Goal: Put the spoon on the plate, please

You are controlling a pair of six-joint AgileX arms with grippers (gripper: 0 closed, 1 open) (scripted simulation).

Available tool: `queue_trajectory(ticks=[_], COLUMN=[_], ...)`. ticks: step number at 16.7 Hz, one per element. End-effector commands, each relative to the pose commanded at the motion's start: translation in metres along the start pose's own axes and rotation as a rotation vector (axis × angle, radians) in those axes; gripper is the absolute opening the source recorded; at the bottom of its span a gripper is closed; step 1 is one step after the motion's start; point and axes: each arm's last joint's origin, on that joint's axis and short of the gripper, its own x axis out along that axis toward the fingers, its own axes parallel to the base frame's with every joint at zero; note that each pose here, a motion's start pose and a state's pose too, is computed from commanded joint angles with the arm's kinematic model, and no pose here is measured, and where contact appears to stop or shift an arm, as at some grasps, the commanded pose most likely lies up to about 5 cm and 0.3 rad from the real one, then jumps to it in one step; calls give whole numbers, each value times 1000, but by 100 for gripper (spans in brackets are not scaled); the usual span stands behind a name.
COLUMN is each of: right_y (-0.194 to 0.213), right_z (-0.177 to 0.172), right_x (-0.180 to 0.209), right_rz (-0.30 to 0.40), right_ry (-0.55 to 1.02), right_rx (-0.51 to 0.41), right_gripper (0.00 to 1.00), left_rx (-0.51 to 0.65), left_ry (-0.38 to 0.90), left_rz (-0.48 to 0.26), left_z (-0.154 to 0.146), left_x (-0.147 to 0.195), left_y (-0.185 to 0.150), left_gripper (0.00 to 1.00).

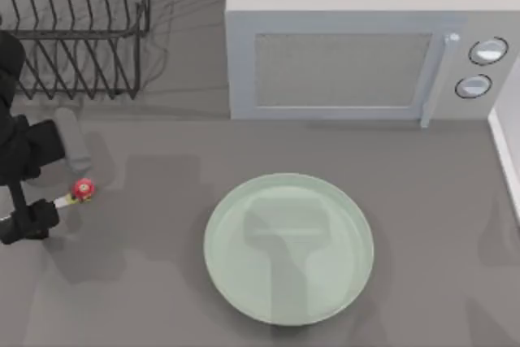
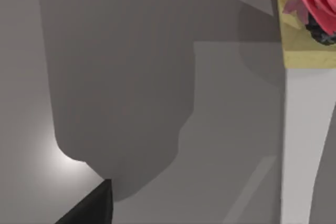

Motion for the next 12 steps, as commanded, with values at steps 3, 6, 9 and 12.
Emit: queue_trajectory(ticks=[3, 6, 9, 12], right_y=[0, 0, 0, 0], right_z=[0, 0, 0, 0], right_x=[0, 0, 0, 0], right_rz=[0, 0, 0, 0], right_ry=[0, 0, 0, 0], right_rx=[0, 0, 0, 0], right_gripper=[100, 100, 100, 100], left_rx=[0, 0, 0, 0], left_ry=[0, 0, 0, 0], left_rz=[0, 0, 0, 0], left_z=[0, 0, 0, 0], left_x=[0, 0, 0, 0], left_y=[0, 0, 0, 0], left_gripper=[70, 47, 25, 2])
